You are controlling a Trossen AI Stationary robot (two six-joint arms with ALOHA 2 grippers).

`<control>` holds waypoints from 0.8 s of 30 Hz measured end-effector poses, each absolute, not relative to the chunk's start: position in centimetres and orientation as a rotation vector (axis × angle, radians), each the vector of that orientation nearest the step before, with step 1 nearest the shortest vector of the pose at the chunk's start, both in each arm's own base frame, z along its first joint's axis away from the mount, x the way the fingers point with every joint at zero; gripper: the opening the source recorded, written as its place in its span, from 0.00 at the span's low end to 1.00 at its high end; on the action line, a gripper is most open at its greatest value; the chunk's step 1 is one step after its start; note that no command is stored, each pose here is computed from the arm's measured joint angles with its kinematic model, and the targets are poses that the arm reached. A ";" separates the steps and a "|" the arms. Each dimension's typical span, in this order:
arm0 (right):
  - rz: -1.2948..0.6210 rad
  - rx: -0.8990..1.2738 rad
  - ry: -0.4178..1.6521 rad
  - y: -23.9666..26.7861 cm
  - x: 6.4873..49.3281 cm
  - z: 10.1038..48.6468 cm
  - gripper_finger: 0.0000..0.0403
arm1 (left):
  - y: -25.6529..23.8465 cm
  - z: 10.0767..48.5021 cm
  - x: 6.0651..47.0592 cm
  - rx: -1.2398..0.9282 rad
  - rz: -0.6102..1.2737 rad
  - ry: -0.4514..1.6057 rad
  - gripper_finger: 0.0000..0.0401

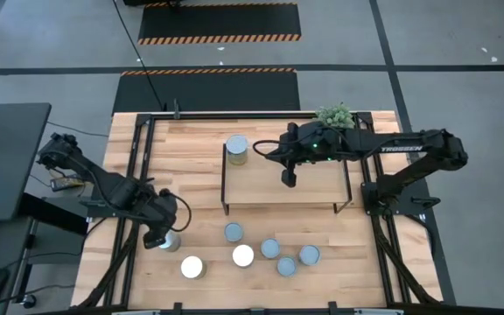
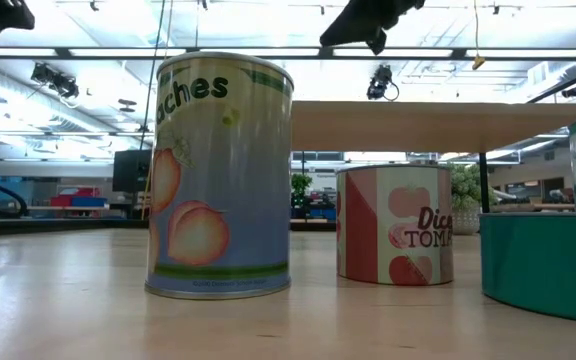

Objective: Pick and place cans onto a shelf
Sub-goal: Put the canned peas on the shelf

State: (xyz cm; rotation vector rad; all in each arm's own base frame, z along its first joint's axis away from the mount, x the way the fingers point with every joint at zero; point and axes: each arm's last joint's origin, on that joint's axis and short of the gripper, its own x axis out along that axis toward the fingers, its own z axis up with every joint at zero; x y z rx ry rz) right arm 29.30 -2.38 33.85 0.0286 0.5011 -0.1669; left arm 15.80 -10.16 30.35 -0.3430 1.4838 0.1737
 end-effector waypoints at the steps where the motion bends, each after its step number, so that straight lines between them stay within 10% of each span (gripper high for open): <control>1: -0.167 0.027 0.499 -2.3 29.3 33.9 0.01 | -10.2 30.3 15.9 -0.332 0.153 1.486 0.89; 24: -0.125 0.028 0.490 -0.3 28.9 34.3 0.01 | -10.7 29.2 17.8 -0.391 0.133 1.524 0.99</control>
